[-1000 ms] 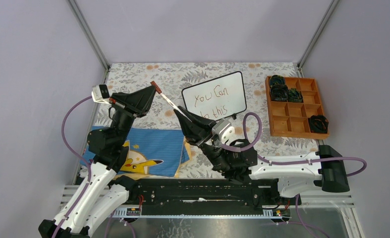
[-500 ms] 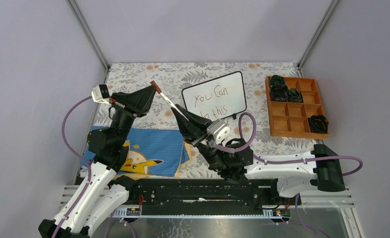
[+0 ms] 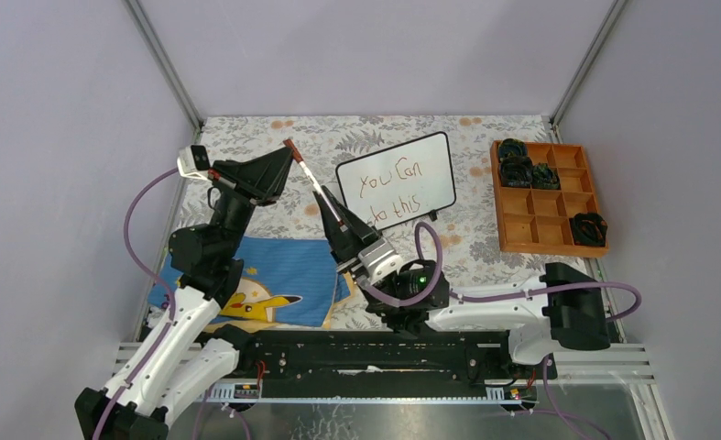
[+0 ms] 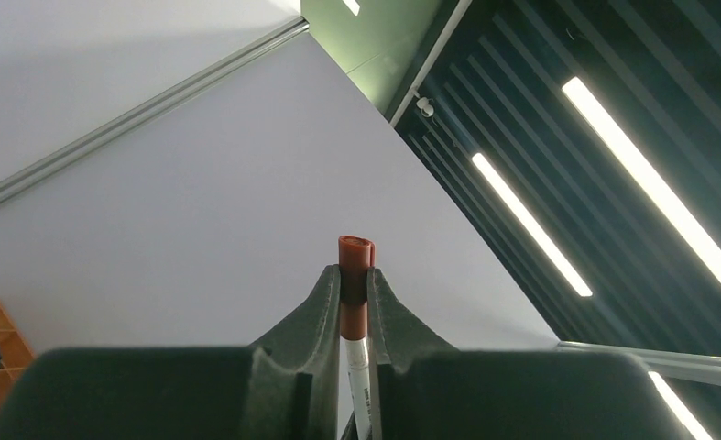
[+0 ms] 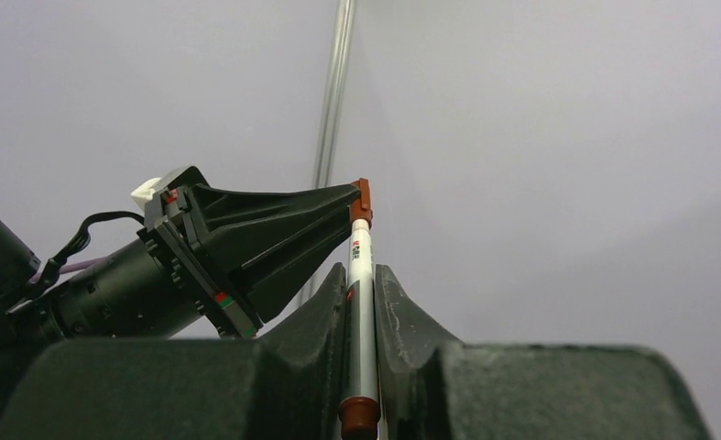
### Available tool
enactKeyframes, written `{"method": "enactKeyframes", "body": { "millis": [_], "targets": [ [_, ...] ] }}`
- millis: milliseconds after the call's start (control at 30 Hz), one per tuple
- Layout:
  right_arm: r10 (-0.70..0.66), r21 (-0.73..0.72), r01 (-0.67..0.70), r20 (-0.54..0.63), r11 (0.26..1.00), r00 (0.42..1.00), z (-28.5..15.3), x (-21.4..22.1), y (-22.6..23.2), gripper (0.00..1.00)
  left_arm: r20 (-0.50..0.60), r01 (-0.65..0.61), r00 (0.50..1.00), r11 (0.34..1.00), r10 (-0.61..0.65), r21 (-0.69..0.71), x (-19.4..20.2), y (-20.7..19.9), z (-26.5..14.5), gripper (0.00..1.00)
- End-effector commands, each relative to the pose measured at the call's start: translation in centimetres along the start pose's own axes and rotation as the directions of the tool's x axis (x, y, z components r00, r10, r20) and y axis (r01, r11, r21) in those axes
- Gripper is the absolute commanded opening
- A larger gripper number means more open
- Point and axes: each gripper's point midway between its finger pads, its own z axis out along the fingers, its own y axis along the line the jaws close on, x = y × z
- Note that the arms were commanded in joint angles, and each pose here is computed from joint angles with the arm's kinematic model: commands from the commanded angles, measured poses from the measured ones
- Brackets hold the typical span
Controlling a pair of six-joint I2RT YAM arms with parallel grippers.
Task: Write a sentence on the whiteboard
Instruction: Close the whiteboard marker at the center of the board.
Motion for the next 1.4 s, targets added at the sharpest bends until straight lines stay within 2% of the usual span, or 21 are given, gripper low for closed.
{"method": "enactKeyframes", "body": {
  "millis": [0,267,900,1367],
  "targets": [
    [-0.078,0.084,0.065,0.165,0.994,0.983,1.2,-3.7,-1.7,0.0,-0.052,0.022,0.999,0.993,-0.016,0.117,0.7,-3.5,0.6,0.0],
    [-0.208,0.068,0.198,0.213,0.978,0.955,1.5,-3.9,-0.5,0.0,-0.094,0.042,0.995,0.99,-0.029,0.132,1.3,-3.5,1.5,0.0],
    [-0.251,0.134,0.229,0.176,0.964,0.952,2.5,-4.0,-1.3,0.0,-0.07,0.005,0.998,0.993,0.003,0.118,1.2,-3.4,1.2,0.0],
    [-0.238,0.157,0.212,0.166,0.965,0.957,3.2,-3.9,-1.3,0.0,-0.107,0.007,0.994,0.994,0.005,0.113,2.3,-3.1,1.1,0.0]
  ]
}}
